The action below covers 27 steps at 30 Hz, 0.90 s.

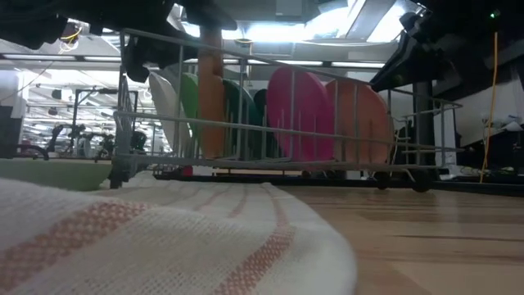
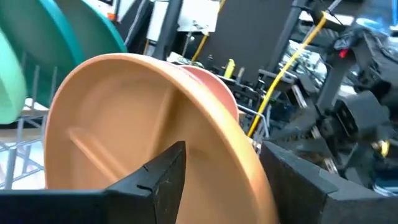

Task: Sort dishes
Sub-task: Put the brown plate in the dish rack

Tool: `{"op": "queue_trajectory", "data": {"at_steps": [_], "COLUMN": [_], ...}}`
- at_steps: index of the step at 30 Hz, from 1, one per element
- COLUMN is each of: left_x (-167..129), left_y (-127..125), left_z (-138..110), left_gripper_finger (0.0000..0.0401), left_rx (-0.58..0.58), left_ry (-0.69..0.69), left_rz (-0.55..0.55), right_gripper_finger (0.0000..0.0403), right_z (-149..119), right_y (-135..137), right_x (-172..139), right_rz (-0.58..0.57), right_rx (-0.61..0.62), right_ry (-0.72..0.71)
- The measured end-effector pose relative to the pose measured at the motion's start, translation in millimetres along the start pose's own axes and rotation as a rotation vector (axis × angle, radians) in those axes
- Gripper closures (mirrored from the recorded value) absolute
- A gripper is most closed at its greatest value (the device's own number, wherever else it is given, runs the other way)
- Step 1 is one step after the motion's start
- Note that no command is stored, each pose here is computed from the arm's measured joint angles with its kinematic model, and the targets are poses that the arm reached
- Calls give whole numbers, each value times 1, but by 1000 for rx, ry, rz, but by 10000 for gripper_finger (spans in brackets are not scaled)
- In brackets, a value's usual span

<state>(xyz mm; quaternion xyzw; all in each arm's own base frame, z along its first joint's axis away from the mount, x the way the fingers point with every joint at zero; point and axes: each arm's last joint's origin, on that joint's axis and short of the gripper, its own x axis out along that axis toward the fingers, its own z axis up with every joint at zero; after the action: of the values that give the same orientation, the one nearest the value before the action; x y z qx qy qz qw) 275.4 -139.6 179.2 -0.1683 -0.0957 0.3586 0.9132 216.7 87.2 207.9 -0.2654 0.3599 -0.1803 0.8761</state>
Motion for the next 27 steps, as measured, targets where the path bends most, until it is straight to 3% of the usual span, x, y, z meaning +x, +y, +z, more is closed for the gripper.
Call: {"op": "queue_trajectory", "data": {"at_steps": [7,14,27], "left_x": [3,3,6], "left_y": [2,4,-2], "left_z": [9,13,16], "left_gripper_finger": [205,205,206], "left_rx": [-62,-29,-343], "left_ry": [-38,-50,-80], "left_rz": [61,145,154], "right_gripper_finger": [364,364,364], "right_z": [1,2,1], "right_y": [0,0,-1], "right_x": [0,0,0], "right_rz": [1,-3,-26], "right_rx": [9,9,0], "right_ry": [-8,-10,-7]}}
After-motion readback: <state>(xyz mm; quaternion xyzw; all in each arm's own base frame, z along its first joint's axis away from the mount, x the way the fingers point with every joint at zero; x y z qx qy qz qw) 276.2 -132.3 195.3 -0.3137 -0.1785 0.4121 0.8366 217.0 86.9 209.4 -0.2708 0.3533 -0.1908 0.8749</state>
